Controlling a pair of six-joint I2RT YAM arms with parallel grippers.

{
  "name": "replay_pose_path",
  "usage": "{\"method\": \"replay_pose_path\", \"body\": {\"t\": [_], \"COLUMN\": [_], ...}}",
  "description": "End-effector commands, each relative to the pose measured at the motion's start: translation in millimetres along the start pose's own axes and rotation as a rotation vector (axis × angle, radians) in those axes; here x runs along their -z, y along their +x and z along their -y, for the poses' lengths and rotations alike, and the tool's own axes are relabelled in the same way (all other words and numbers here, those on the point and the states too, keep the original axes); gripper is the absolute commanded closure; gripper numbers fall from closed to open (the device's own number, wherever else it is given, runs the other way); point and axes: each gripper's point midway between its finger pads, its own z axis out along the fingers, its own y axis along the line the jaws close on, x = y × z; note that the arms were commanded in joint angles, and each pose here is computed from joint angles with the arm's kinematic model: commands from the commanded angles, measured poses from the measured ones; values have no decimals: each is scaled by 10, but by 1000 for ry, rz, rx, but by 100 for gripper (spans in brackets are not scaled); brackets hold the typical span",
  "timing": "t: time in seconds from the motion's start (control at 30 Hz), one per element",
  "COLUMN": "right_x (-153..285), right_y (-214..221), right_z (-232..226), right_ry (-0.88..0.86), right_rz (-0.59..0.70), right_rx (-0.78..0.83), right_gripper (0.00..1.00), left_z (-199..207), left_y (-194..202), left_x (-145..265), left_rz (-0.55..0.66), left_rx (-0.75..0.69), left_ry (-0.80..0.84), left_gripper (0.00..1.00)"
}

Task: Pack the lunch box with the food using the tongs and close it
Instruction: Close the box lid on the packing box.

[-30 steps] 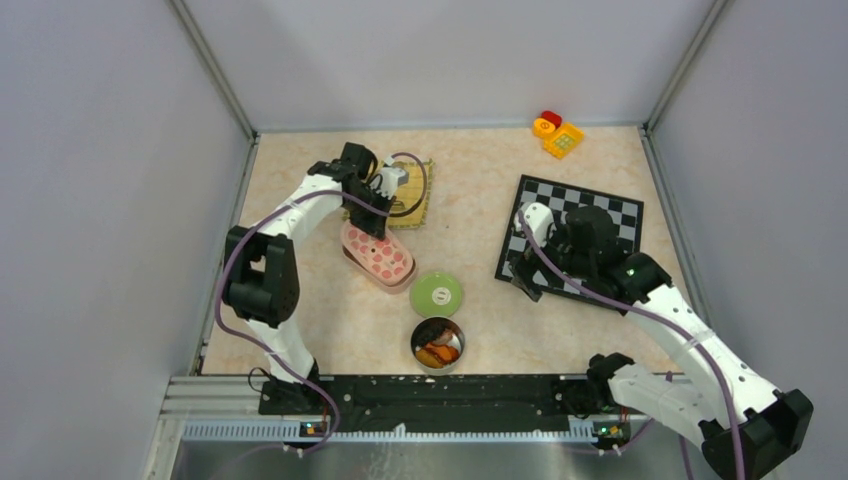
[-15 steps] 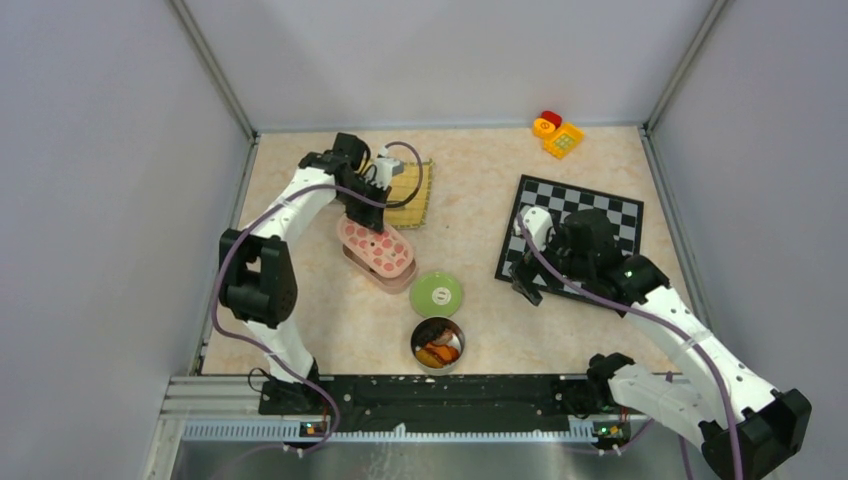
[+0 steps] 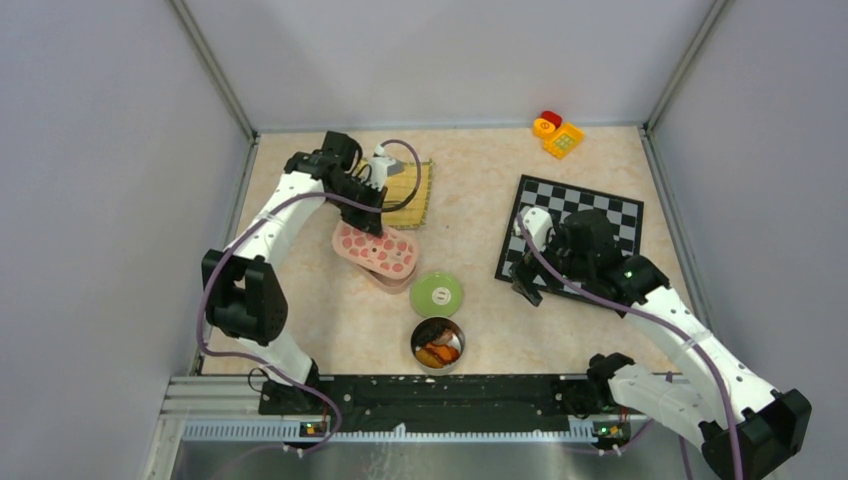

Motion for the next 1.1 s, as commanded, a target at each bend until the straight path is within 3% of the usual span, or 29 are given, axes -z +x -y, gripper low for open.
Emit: {"method": "replay_pose_path", "body": {"t": [0.0, 0.5, 1.07], "right_x": [16, -39, -127], "right_y": [-74, -4, 23], "right_z": [15, -10, -101], "right_ry": [4, -14, -69], "right_rz": [43, 19, 15], "right_rx": [-7, -9, -42], "right_gripper": [2, 2, 2], "left_z": [96, -195, -385], "left_y": [65, 79, 10], "left_x": [63, -370, -562], "left_rz": [2, -62, -79], "left_rx": [-29, -63, -132], "left_ry": [32, 27, -31], "left_gripper": [100, 100, 100]}}
